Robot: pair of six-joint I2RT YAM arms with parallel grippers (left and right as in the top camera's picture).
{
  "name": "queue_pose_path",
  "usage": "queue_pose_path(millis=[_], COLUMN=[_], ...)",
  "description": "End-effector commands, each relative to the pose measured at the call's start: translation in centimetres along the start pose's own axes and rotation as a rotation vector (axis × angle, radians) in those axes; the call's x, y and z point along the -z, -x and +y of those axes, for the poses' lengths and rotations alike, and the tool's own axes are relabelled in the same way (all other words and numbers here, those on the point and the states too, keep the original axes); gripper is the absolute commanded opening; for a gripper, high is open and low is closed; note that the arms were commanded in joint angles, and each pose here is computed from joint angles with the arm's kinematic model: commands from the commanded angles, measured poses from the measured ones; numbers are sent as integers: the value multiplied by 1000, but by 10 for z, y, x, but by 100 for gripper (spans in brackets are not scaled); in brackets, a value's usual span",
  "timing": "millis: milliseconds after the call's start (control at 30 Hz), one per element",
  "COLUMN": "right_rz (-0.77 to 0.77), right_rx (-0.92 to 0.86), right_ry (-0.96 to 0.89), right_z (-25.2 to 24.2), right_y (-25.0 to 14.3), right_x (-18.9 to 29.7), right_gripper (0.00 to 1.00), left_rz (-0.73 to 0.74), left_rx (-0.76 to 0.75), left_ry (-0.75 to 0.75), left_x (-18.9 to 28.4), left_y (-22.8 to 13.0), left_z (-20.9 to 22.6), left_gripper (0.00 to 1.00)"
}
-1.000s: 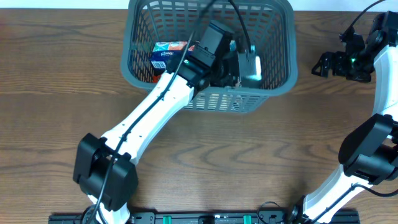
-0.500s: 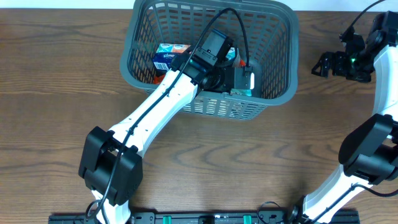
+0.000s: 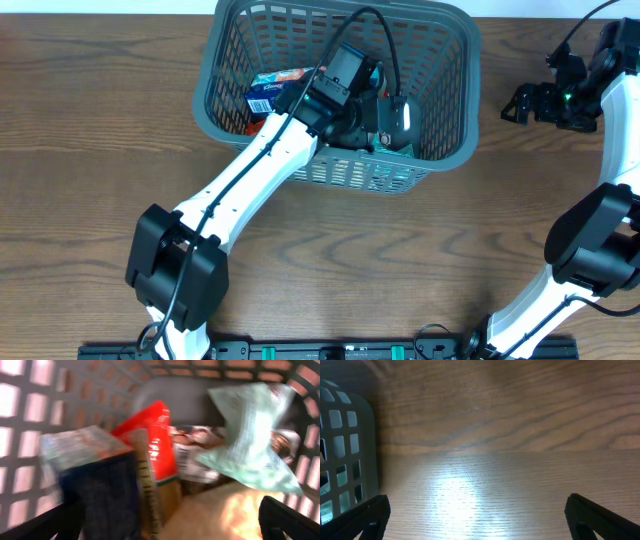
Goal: Pack container
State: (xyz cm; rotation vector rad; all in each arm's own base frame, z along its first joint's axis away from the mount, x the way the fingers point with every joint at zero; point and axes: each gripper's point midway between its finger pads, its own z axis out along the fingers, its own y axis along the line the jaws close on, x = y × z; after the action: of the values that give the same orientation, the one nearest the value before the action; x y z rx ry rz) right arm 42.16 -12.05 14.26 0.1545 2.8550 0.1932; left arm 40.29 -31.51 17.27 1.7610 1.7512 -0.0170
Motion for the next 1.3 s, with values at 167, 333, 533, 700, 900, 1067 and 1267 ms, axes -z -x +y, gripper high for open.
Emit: queue_pose_path(millis=[167, 333, 533, 700, 900, 1067, 1267], right_rz=[-12, -60, -110, -140, -207, -237, -252], right_rx=[25, 64, 74, 91, 160, 266, 327], right_ry=[40, 164, 247, 282, 390, 469, 480], right_z=[9, 30, 44, 51, 75, 105, 129], right_y=[4, 12, 22, 28, 40, 43, 48], right_x=[-3, 0, 4, 6, 13, 16, 14], right_gripper=[99, 99, 99, 99, 99, 98, 89], left_rz=[-106, -51, -15, 35, 123, 162, 220], left_rx=[220, 316, 596, 811, 928, 1015, 1072], left_ry=[296, 446, 539, 601, 645, 667, 632], left_x=[88, 132, 181, 218, 246, 255, 255], left_y=[2, -30, -88, -145, -199, -228, -245], left_z=[81, 111, 130, 133, 127, 124, 109], left_gripper=[99, 99, 99, 99, 99, 99, 99])
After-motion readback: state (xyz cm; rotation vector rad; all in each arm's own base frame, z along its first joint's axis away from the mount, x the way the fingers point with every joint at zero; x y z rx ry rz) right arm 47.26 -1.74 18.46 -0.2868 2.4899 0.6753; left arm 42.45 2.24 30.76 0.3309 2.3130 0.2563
